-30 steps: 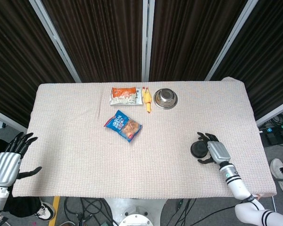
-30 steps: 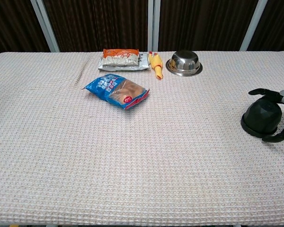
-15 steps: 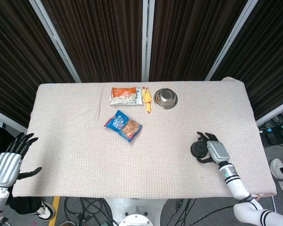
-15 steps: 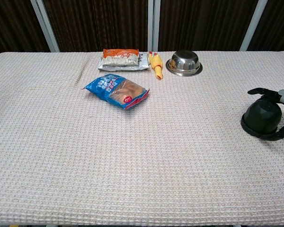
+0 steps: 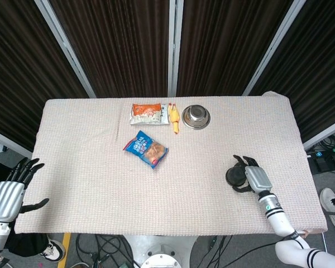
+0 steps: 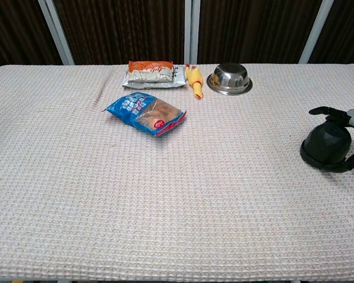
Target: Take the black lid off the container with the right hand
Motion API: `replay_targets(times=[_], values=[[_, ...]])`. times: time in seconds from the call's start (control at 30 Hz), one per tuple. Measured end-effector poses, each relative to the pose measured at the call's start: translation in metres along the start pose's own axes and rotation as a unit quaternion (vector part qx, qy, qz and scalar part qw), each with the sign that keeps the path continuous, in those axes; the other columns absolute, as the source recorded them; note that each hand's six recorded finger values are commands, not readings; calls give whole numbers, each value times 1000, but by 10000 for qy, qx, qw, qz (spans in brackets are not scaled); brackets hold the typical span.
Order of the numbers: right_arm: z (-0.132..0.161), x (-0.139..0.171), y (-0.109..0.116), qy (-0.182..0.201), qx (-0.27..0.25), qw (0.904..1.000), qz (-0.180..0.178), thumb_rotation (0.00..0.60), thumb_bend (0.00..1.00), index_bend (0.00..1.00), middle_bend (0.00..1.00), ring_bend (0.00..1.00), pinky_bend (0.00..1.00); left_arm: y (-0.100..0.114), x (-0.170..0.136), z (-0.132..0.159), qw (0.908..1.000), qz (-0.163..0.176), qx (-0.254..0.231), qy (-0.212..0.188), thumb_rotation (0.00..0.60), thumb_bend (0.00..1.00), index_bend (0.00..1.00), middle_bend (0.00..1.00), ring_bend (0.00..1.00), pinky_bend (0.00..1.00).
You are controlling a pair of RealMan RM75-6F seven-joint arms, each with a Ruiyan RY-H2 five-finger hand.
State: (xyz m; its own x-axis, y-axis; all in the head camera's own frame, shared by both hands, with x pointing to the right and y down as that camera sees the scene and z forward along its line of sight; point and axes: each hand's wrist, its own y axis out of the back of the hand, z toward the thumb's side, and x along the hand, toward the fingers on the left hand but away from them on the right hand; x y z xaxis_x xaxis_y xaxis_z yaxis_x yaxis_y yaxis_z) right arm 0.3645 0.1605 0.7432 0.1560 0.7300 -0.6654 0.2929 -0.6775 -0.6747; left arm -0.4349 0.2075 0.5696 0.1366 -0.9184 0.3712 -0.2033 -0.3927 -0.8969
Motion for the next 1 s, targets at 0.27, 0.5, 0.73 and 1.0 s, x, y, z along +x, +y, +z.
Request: replay_targets(times=[0.27, 0.5, 0.73, 1.0], values=[[1, 1, 4, 29, -6, 10000, -92, 600, 124, 87, 365, 13, 0, 0, 0, 0, 10000, 8, -13, -1, 600, 86, 158, 83, 0, 146], [1, 1, 9, 47, -43, 9997, -229, 600, 150, 288, 404, 47, 0, 0, 0, 0, 10000, 5, -16, -6, 600, 86, 158, 83, 0, 146], [6, 2, 22, 137, -123, 9987, -477, 600, 171, 346, 421, 61, 0, 1, 1, 1, 10000, 7, -11, -26, 600, 86, 157, 83, 0, 146], [34, 14, 59, 642, -302, 9924, -1008, 600, 184, 363, 434, 88, 0, 4, 2, 3, 10000, 44, -2, -55, 600, 86, 158, 83, 0, 146]])
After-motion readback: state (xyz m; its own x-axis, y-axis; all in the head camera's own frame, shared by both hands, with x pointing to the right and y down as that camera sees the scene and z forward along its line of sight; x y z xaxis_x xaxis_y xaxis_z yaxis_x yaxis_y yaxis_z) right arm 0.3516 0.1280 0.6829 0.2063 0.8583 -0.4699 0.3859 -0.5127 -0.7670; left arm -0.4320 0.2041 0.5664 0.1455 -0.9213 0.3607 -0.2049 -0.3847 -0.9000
